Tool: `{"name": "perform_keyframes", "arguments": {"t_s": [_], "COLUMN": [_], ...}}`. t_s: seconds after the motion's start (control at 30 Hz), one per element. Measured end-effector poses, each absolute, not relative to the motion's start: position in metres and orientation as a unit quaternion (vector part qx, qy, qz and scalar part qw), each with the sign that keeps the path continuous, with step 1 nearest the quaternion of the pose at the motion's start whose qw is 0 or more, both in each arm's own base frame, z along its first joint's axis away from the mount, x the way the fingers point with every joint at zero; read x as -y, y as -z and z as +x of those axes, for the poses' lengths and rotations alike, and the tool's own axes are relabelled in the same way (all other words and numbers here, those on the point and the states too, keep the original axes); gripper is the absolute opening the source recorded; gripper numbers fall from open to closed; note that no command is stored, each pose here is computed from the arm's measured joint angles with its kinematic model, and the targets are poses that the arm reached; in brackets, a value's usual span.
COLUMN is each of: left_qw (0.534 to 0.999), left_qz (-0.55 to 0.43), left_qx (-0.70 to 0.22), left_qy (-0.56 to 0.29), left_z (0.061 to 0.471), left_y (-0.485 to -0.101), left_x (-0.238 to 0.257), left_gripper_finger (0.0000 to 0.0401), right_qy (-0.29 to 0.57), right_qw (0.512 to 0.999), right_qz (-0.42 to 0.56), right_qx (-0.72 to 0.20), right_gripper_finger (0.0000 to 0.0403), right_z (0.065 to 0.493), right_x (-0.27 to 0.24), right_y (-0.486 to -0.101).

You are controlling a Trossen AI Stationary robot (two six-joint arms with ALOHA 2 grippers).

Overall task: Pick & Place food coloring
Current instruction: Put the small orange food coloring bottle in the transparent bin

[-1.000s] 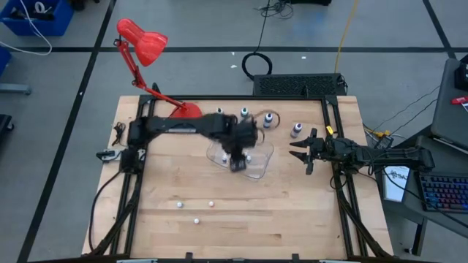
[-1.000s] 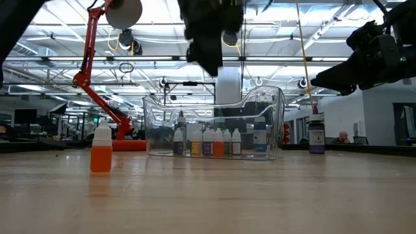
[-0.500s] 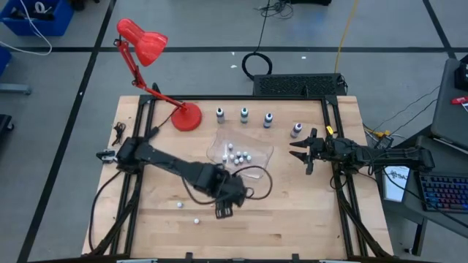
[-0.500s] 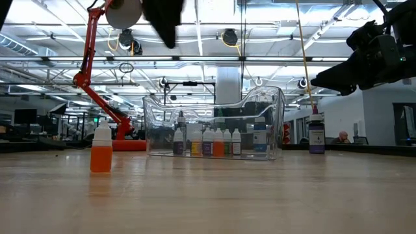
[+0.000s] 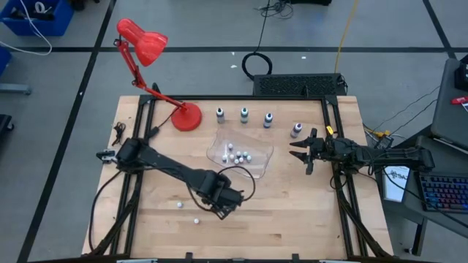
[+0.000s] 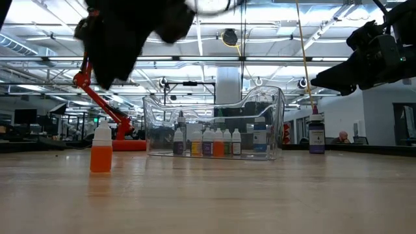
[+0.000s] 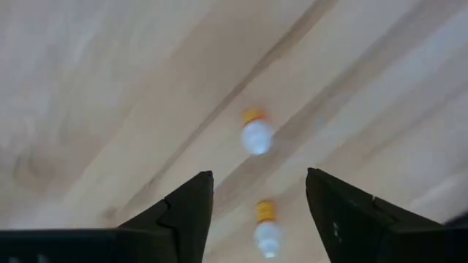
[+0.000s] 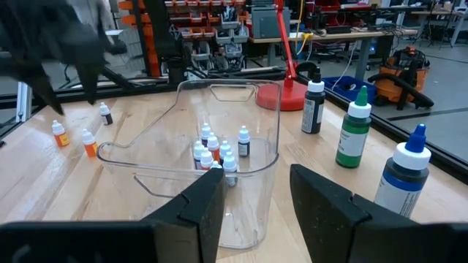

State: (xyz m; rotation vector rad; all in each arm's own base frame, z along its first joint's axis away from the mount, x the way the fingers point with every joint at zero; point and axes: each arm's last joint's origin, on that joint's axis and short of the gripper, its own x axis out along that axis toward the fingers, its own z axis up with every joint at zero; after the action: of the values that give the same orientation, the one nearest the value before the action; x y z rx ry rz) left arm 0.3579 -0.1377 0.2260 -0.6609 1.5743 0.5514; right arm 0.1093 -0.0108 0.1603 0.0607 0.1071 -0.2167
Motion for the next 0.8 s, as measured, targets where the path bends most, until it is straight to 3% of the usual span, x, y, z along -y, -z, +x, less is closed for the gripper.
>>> {"name": "perform_keyframes", "arguments": {"t_s": [0.13,0.3,0.8], "left_qw": [0.602,0.632,0.643], "left_qz": [-0.283,-0.289,-0.286], "left_qx": [-0.708,-0.693,-0.689], "left_qy": [-0.238,-0.194,-0.172], "left_z": [0.353,0.359,0.358], "left_y": [-0.202,-0.184,-0.181], "left_x": [0.128,0.125,0.135], "left_gripper_finger": [0.0212,0.0212,0.0212], "right_qy": [0.108,0.108,0.108], "right_qw": [0.992,0.992,0.992], "right_qz": [0.03,0.03,0.03], "right_qx": [-0.053,-0.053,-0.053], "right_gripper_finger": [0.0144,0.0144,0.0144], "right_z": [0.109,0.109,0.109], "right_x": [0.011,0.011,0.011], "right_y": [-0.16,-0.16,-0.16]}}
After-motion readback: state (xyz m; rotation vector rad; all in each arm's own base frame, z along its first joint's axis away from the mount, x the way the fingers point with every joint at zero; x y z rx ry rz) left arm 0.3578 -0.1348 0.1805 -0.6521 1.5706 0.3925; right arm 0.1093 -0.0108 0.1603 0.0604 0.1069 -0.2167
